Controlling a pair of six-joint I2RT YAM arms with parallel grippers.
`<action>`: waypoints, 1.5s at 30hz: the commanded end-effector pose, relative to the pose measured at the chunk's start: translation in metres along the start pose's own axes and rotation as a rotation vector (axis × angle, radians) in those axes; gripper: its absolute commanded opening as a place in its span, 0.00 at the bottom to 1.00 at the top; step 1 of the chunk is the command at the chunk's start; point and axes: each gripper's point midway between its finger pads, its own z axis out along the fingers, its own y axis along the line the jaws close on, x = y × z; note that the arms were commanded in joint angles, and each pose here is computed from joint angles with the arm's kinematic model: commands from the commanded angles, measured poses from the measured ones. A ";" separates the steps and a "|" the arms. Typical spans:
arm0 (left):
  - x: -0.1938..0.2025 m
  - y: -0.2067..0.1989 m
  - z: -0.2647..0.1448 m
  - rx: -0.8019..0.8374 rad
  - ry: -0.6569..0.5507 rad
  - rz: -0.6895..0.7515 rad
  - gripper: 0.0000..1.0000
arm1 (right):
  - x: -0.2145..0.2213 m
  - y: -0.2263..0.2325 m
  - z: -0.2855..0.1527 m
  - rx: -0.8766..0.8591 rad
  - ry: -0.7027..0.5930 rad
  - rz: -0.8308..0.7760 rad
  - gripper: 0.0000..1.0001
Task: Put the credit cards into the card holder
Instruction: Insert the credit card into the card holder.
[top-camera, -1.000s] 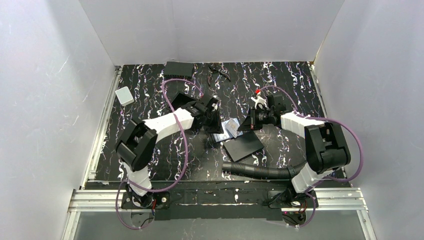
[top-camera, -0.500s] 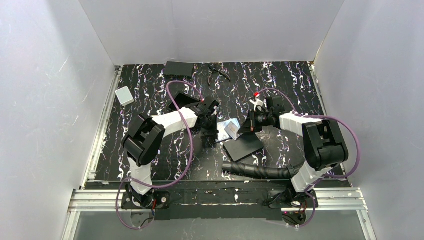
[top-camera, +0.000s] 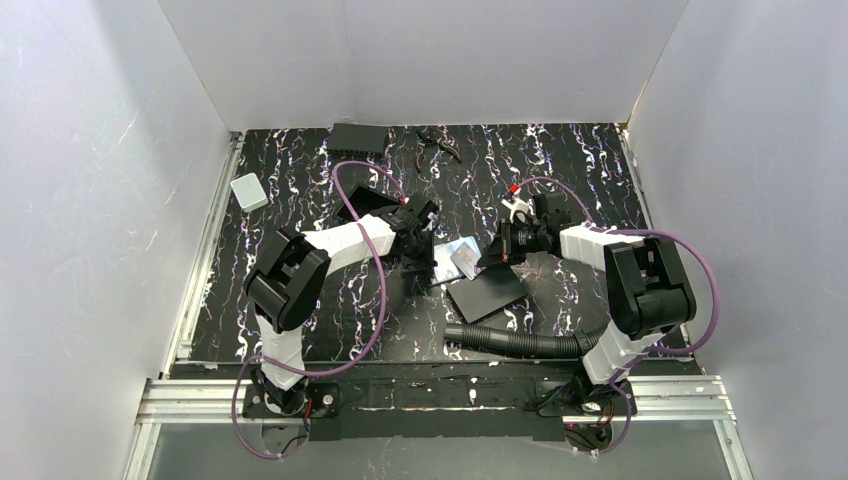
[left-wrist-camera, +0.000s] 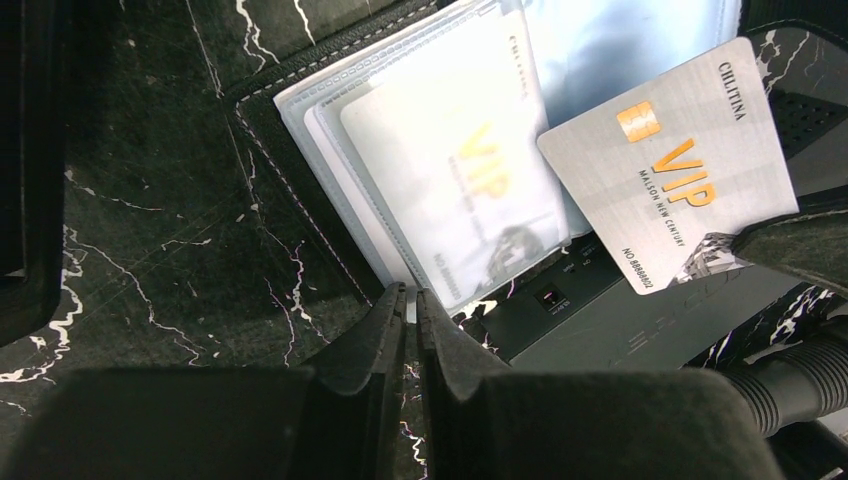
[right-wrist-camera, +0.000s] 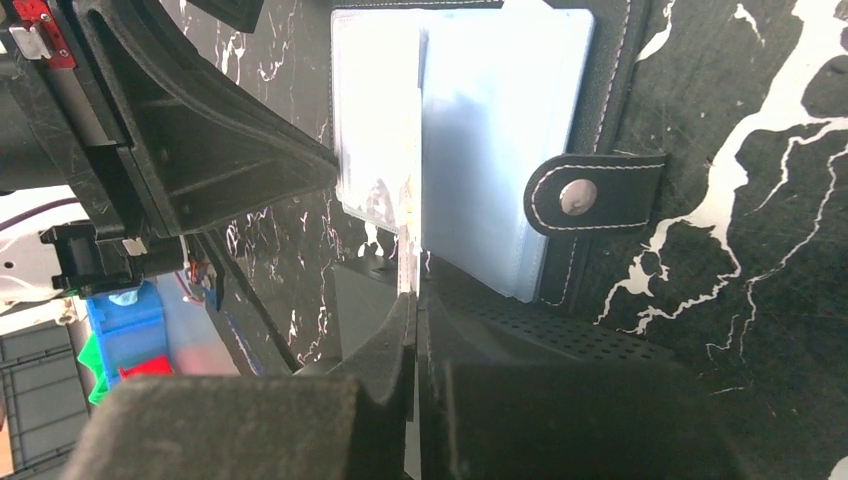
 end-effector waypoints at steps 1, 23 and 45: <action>-0.002 0.008 0.000 -0.041 0.000 0.008 0.08 | -0.009 -0.006 0.003 0.008 -0.022 -0.018 0.01; 0.000 0.010 0.002 -0.046 0.010 0.009 0.07 | -0.017 -0.018 0.004 0.031 -0.055 0.002 0.01; -0.009 0.020 0.013 -0.053 0.025 -0.027 0.05 | -0.027 0.011 0.004 -0.195 -0.172 0.072 0.01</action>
